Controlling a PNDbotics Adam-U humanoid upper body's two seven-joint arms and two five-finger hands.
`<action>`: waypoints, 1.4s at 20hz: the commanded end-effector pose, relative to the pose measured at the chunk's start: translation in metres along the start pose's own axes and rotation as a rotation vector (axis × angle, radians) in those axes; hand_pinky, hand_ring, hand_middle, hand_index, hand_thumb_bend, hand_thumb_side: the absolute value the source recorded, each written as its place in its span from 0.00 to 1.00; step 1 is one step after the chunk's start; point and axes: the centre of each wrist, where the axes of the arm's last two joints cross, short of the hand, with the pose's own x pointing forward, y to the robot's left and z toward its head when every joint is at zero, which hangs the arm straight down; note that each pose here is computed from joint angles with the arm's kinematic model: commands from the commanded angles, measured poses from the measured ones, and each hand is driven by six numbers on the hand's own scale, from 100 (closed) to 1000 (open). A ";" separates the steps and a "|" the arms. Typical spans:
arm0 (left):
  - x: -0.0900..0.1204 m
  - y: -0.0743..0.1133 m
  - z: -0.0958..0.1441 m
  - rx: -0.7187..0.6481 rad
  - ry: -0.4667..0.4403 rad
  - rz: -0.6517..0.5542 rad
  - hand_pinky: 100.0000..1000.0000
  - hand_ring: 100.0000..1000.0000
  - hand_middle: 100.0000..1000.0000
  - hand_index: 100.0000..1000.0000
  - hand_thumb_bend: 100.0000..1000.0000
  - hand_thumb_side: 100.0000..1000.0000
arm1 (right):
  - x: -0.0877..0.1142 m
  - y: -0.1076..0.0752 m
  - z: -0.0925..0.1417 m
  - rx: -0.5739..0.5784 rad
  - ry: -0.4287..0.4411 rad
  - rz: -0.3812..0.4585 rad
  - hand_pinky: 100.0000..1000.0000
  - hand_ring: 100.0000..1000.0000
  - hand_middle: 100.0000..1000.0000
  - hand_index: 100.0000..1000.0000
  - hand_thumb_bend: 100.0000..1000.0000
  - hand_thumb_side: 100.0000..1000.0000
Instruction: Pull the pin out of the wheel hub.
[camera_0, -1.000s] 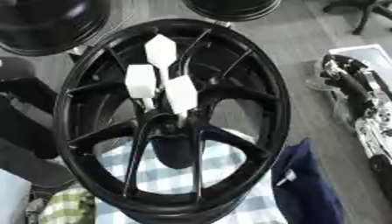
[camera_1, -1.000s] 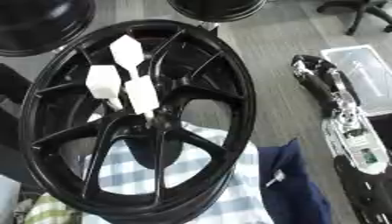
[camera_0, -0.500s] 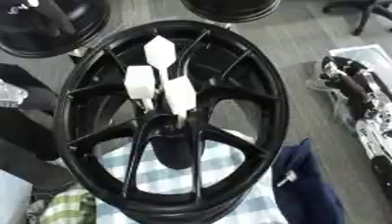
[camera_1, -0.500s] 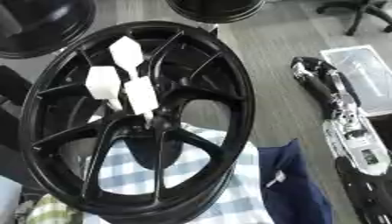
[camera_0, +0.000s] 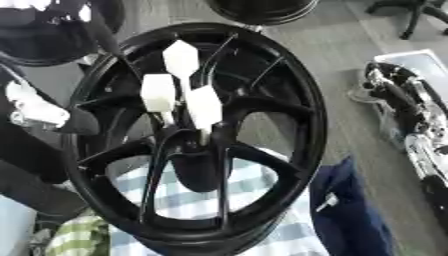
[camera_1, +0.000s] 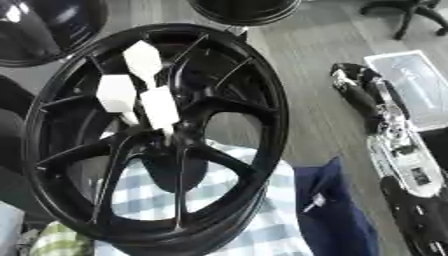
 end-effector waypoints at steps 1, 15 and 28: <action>-0.002 0.004 -0.009 0.005 0.044 -0.016 0.75 0.70 0.67 0.75 0.55 0.35 | 0.008 -0.008 -0.002 -0.004 -0.025 0.030 0.81 0.72 0.67 0.77 0.08 0.42; -0.015 0.000 -0.052 -0.030 0.093 0.000 0.72 0.66 0.63 0.72 0.52 0.31 | 0.005 -0.007 -0.001 -0.001 -0.017 0.025 0.81 0.72 0.67 0.77 0.08 0.42; -0.023 -0.004 -0.067 -0.072 0.111 0.020 0.72 0.67 0.64 0.72 0.52 0.28 | 0.005 -0.006 -0.002 -0.003 -0.014 0.019 0.81 0.72 0.67 0.77 0.08 0.42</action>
